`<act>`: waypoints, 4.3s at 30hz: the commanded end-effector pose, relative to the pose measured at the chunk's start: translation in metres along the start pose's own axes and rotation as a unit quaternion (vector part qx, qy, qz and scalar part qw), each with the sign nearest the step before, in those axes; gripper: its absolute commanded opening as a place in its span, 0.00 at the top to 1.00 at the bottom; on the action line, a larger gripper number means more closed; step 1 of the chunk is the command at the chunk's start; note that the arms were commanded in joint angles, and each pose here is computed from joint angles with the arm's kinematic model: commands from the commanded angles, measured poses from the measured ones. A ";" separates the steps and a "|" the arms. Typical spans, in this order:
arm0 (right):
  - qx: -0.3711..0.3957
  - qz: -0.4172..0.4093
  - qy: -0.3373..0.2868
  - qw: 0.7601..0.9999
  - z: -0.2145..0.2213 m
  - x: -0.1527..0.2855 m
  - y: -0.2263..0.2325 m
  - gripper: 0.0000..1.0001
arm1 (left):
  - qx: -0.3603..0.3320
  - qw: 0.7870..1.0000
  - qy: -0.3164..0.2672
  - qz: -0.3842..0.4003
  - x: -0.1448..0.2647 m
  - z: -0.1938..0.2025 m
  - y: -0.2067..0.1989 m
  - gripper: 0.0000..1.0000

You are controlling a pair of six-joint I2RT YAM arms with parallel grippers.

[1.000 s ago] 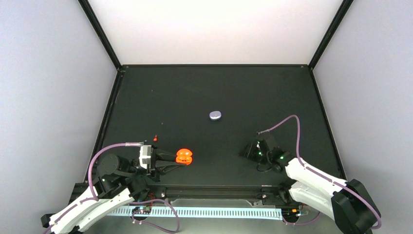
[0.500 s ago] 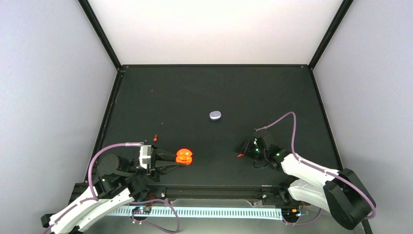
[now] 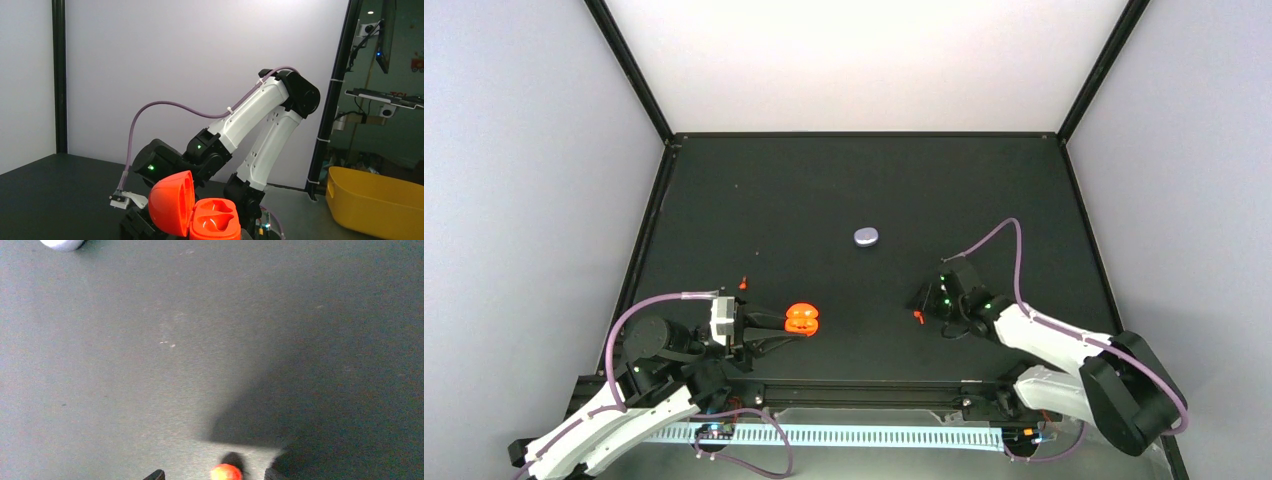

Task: Insert the wireless bluetooth earbuds into the charging case
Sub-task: Pick up the earbud from the center of the board.

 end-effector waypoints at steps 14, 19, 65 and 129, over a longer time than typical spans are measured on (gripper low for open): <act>0.163 0.118 0.037 0.979 -0.010 0.006 0.006 0.47 | -0.009 1.000 -0.001 -0.002 -0.001 -0.002 0.000 0.99; 0.190 0.142 0.056 0.970 -0.005 -0.007 0.009 0.48 | -0.010 1.000 0.000 0.000 0.000 -0.002 -0.001 0.98; 0.267 0.256 0.083 0.925 0.021 -0.016 0.000 0.71 | -0.022 1.000 -0.015 -0.005 0.008 -0.005 -0.003 0.98; 0.270 0.217 0.065 0.936 0.016 -0.015 0.017 0.71 | -0.018 1.000 -0.008 -0.007 0.005 -0.003 -0.001 0.99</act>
Point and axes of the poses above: each gripper's point midway between its finger pads, its own x axis back along the fingers, its own y axis along the line the jaws close on, z = x × y, the point moved 4 cm from there along x, back along the fingers, and after that the axes turned 3 degrees about -x, right-handed, at the moved point
